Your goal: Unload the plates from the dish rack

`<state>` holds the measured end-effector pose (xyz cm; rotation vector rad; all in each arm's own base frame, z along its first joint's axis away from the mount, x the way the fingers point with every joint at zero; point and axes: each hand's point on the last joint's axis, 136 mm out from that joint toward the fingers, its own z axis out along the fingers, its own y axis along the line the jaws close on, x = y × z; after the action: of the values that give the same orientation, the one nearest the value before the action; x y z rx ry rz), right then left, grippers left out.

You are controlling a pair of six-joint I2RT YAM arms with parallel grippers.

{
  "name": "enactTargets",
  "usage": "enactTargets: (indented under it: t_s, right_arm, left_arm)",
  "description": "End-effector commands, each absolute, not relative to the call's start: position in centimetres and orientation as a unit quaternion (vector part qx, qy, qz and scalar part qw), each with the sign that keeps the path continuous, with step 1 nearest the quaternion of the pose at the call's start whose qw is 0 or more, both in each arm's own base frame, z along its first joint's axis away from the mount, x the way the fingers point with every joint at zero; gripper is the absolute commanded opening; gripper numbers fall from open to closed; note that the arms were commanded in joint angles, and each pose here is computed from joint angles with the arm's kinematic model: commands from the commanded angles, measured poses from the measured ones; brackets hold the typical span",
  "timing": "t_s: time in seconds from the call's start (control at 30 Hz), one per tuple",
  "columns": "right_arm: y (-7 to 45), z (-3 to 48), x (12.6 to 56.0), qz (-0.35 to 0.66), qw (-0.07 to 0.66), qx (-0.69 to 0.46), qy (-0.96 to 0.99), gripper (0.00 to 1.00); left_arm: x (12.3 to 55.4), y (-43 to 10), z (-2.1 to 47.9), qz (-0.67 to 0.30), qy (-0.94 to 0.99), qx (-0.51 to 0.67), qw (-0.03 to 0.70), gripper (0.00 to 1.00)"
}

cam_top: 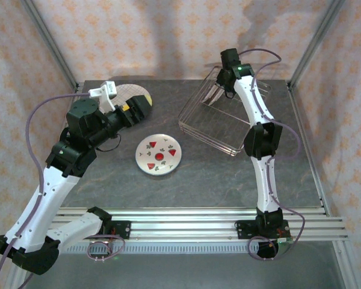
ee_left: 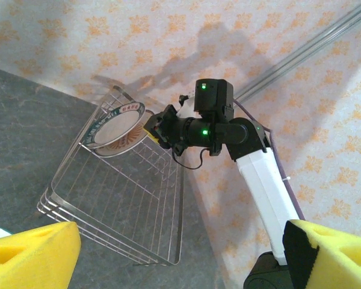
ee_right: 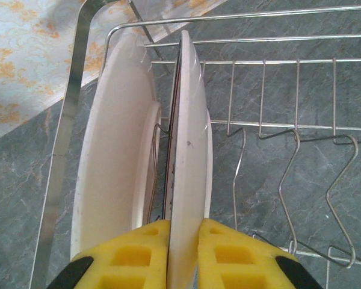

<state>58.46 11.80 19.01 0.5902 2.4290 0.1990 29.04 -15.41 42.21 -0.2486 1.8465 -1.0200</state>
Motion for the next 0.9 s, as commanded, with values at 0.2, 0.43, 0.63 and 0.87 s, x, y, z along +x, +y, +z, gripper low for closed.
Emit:
enactTargets:
  t_s: [0.2,0.43,0.63,0.87]
  right_arm:
    - [11.7,25.3,58.1,0.083,0.373,0.234,0.894,0.11]
    - [11.8,27.3,57.5,0.090,0.388,0.243,0.885,0.09]
    - [11.5,28.6,57.0,0.090,0.397,0.252,0.878,0.09]
    - [11.3,29.7,56.3,0.093,0.401,0.260,0.873,0.09]
  left_arm:
    - [28.5,-15.4,43.0,-0.430,0.746,-0.101,0.497,0.88]
    - [28.5,-15.5,43.0,-0.432,0.746,-0.100,0.496,0.88]
    - [28.6,-15.6,43.0,-0.434,0.746,-0.099,0.496,0.88]
    - [28.6,-15.7,43.1,-0.436,0.744,-0.098,0.497,0.88]
